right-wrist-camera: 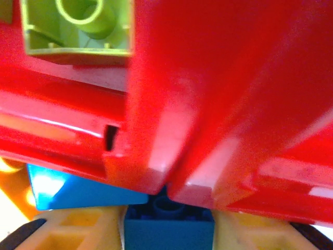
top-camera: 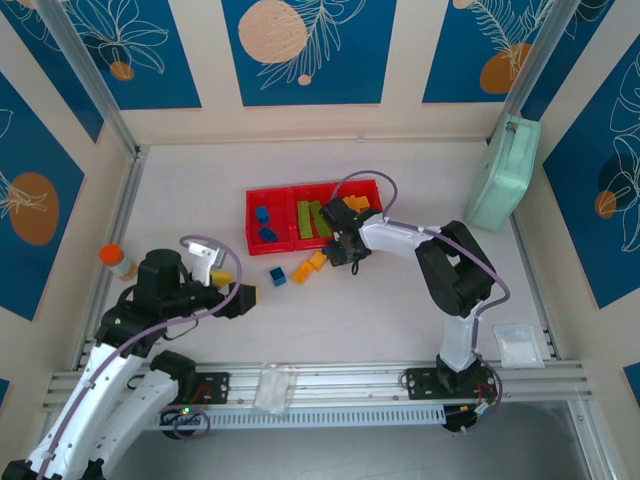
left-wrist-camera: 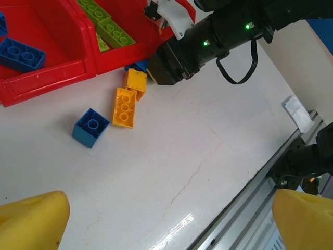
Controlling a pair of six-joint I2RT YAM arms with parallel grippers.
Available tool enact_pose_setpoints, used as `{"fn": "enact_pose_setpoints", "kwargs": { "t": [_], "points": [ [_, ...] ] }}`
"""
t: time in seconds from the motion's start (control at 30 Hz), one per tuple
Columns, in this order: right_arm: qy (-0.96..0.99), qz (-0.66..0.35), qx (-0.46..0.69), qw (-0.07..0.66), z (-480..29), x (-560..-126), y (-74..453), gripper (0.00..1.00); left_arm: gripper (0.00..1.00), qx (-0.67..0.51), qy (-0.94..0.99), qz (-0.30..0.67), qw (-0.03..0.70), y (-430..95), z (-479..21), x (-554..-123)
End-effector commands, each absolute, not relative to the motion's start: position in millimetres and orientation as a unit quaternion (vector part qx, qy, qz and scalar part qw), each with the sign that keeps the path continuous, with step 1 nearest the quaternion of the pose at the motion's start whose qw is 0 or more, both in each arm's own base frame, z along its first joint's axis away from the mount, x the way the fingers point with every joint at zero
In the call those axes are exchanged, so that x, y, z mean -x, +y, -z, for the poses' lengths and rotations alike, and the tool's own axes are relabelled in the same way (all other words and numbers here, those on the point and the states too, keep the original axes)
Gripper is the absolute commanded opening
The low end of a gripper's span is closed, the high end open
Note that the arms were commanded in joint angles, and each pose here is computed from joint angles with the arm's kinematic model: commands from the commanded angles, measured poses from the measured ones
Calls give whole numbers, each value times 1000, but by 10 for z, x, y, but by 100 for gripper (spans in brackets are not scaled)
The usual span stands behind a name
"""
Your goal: Sort the legos into containers by color
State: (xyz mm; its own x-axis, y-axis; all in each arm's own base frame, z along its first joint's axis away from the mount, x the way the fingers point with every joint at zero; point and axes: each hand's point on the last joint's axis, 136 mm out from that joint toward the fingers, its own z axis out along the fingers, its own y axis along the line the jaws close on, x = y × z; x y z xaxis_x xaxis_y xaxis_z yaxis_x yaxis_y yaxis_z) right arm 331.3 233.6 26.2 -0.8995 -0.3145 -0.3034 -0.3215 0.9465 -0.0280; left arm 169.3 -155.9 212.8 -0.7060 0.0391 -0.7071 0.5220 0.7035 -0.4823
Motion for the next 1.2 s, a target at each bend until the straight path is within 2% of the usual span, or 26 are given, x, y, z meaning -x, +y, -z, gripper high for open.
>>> {"fn": "enact_pose_setpoints", "kwargs": {
  "t": [0.0, 0.07, 0.3, 0.63, 0.9, 1.17],
  "points": [
    [975, 13, 169, 145, -281, -3261, 2300, 32, 100, -178, 849, 348, 356, -1575, -2183, -1673],
    [976, 11, 165, 139, -336, -3207, 2293, 25, 99, -178, 849, 348, 356, -1575, -2183, -1673],
    [976, -37, 142, 161, -825, -3066, 2345, 22, 99, -179, 848, 349, 357, -1579, -2190, -1670],
    [930, -234, 129, 252, -1859, -3197, 3011, 21, 99, -174, 844, 338, 378, -1514, -2252, -1660],
    [909, -315, 114, 249, -1959, -3550, 3650, 21, 99, -169, 833, 327, 412, -1435, -2354, -1630],
    [911, -330, 108, 224, -1599, -3857, 4230, 20, 99, -172, 832, 330, 412, -1445, -2356, -1622]
  ]
}}
